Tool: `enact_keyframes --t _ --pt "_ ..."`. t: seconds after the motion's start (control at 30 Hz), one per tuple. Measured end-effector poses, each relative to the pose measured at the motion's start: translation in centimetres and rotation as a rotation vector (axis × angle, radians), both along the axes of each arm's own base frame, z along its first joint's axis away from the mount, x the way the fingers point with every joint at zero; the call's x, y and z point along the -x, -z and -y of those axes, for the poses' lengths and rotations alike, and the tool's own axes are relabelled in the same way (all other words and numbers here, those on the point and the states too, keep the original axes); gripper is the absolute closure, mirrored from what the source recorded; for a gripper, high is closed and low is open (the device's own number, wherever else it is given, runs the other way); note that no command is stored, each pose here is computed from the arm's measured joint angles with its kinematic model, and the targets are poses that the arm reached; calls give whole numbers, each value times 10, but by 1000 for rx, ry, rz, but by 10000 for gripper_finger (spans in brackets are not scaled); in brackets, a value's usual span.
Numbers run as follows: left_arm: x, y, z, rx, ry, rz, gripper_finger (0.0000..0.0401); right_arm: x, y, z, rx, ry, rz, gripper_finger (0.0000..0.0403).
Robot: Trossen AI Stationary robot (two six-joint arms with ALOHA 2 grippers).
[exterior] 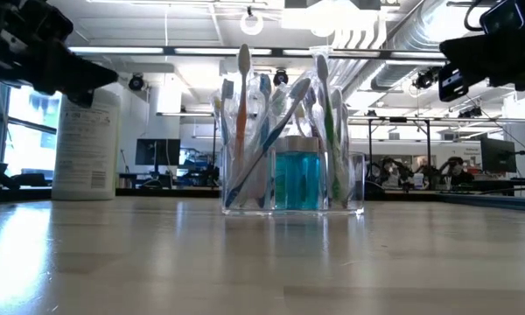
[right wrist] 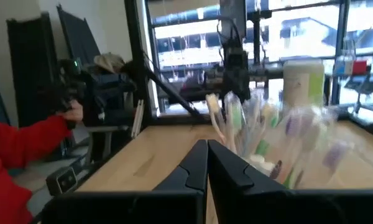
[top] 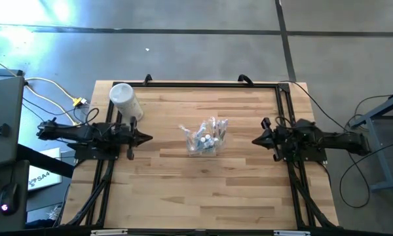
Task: Pick & Place toothbrushing station
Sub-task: Return to Home Position
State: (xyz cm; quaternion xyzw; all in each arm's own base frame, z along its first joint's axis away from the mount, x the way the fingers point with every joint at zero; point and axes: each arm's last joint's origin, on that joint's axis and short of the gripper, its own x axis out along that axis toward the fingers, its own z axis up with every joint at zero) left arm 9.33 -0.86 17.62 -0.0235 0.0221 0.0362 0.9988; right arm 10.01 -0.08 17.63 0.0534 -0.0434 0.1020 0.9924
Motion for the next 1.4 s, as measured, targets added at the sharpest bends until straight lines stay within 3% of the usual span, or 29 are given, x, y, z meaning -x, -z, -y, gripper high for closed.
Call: enact_keyframes --t 0.13,0.4,0.73,1.0,1.4 --pt "-3 3 2 -18 56 72 401 1 -6 0 -2 -5 67 400" --pt "-4 6 2 -35 64 79 401 6 -25 -1 -72 -41 256 400" --pt "-4 6 2 -40 61 81 401 4 -10 -10 44 -366 104 400" --pt "-4 6 2 -59 59 79 401 -3 4 -5 63 -207 -31 400" --pt "-4 6 2 -92 58 78 401 -6 10 -4 63 -150 -92 400"
